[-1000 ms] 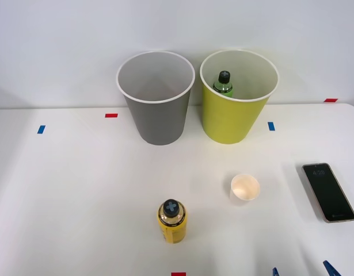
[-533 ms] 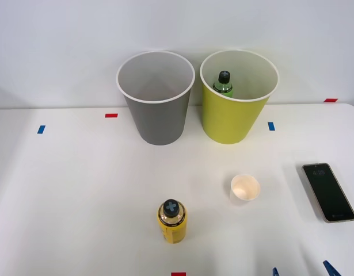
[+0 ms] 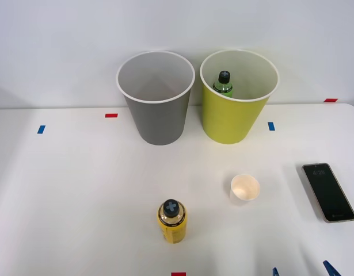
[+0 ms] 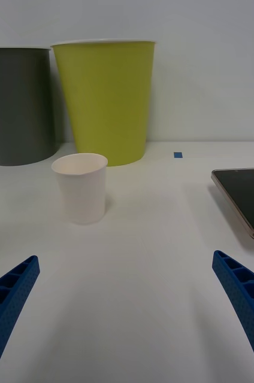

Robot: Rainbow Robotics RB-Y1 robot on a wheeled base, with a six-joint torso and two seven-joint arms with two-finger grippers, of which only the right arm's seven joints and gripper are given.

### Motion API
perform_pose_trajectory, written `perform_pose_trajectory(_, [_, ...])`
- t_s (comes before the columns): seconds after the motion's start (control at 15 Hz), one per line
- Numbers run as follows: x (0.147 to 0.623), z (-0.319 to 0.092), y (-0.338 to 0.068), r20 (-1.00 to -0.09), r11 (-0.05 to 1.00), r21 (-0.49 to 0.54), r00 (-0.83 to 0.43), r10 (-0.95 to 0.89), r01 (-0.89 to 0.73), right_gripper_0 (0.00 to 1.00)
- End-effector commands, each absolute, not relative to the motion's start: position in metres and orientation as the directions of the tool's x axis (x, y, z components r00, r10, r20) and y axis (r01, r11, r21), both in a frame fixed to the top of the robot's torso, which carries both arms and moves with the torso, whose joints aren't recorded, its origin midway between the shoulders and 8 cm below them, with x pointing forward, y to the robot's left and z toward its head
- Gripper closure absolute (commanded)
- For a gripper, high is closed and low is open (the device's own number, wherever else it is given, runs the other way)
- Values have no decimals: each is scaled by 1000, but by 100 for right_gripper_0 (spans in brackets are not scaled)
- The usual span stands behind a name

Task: Put cans in the gray bin, plastic bottles in the light green bin

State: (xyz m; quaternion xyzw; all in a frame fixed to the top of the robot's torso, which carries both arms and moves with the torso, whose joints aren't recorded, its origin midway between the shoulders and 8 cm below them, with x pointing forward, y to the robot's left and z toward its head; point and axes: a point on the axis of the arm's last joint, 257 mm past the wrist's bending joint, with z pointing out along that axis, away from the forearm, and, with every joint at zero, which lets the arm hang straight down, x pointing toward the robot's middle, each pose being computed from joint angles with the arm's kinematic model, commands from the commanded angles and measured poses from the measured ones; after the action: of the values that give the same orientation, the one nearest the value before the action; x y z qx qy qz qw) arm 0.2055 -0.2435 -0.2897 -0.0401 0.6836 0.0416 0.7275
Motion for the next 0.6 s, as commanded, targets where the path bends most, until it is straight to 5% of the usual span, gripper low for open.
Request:
perform_pose_trajectory(0.07, [206, -290, -244, -998, 993, -1, 62, 6, -115, 0])
perform_pose_trajectory(0.6, [206, -290, -244, -998, 993, -1, 62, 6, -115, 0])
